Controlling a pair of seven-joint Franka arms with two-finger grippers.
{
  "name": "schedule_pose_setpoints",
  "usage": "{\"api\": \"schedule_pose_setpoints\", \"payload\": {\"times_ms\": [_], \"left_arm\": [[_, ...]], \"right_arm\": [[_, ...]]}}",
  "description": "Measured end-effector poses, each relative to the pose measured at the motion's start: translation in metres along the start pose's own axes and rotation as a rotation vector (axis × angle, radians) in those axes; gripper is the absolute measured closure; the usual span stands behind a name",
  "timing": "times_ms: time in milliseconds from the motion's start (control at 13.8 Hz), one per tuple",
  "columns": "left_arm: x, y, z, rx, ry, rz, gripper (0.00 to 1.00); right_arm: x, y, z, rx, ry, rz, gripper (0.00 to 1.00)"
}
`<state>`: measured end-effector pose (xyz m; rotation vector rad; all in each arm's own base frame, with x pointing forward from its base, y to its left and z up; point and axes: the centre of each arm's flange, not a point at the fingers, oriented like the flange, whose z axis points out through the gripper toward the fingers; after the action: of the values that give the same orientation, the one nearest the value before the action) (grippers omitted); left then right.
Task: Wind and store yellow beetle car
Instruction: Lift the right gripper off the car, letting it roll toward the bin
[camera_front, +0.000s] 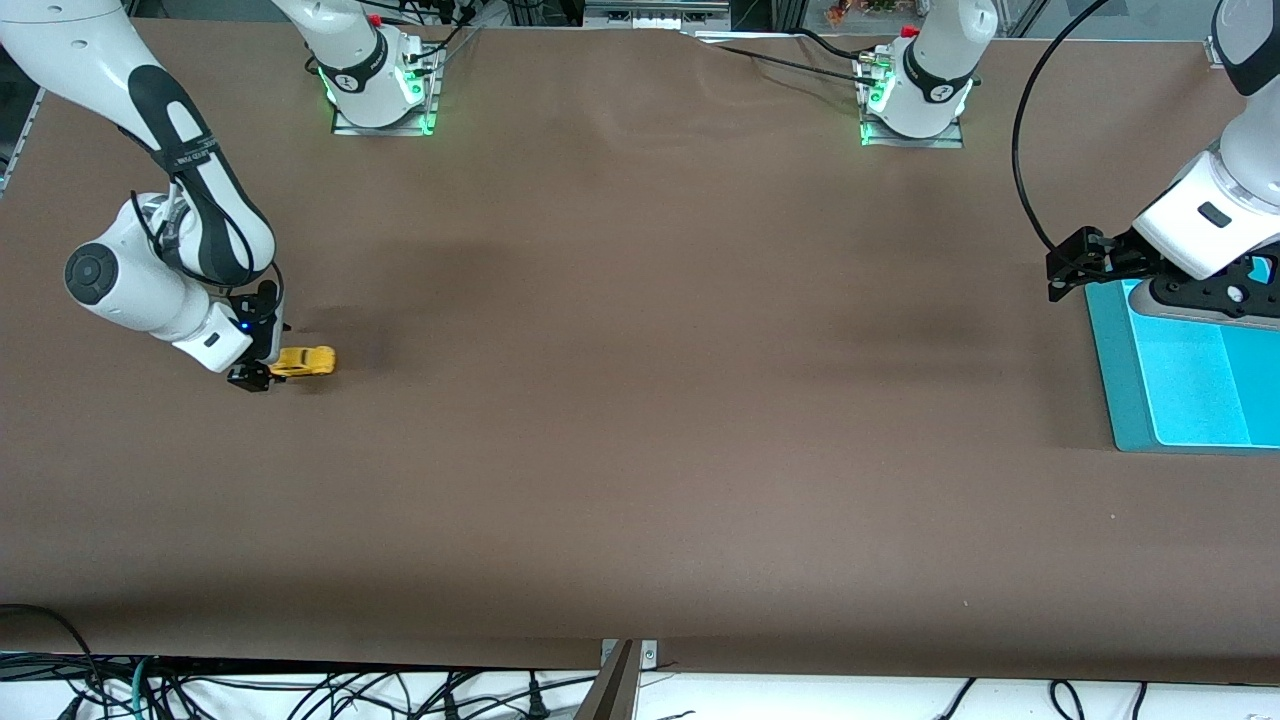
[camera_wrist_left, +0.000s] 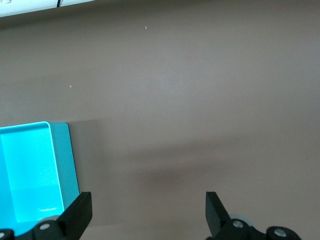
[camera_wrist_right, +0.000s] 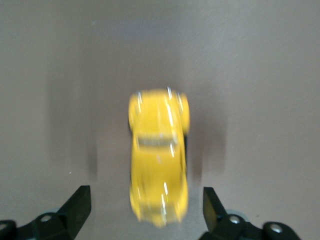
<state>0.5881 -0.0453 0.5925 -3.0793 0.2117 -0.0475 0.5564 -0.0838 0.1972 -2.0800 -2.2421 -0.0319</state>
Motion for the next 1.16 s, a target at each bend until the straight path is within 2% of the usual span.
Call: {"api": "schedule_pose_setpoints", "payload": {"times_ms": [218, 436, 582, 727, 800, 945, 1164], "left_arm": [[0.000, 0.000, 0.000, 0.000, 0.000, 0.000, 0.00], [0.000, 0.000, 0.000, 0.000, 0.000, 0.000, 0.00], [0.000, 0.000, 0.000, 0.000, 0.000, 0.000, 0.00], [0.000, 0.000, 0.000, 0.000, 0.001, 0.000, 0.00], [0.000, 0.000, 0.000, 0.000, 0.001, 0.000, 0.00], [0.000, 0.000, 0.000, 0.000, 0.001, 0.000, 0.00], [0.000, 0.000, 0.000, 0.000, 0.001, 0.000, 0.00]], "right_arm": [[0.013, 0.022, -0.029, 0.024, 0.019, 0.003, 0.00], [0.026, 0.038, -0.087, 0.033, 0.023, 0.023, 0.00], [0.037, 0.042, -0.141, -0.003, 0.011, 0.060, 0.00], [0.047, 0.038, -0.194, -0.067, -0.008, 0.101, 0.00], [0.051, 0.034, -0.214, -0.092, -0.014, 0.131, 0.00], [0.056, 0.025, -0.242, -0.104, -0.019, 0.215, 0.00], [0.062, 0.014, -0.274, -0.105, -0.015, 0.446, 0.00]]}}
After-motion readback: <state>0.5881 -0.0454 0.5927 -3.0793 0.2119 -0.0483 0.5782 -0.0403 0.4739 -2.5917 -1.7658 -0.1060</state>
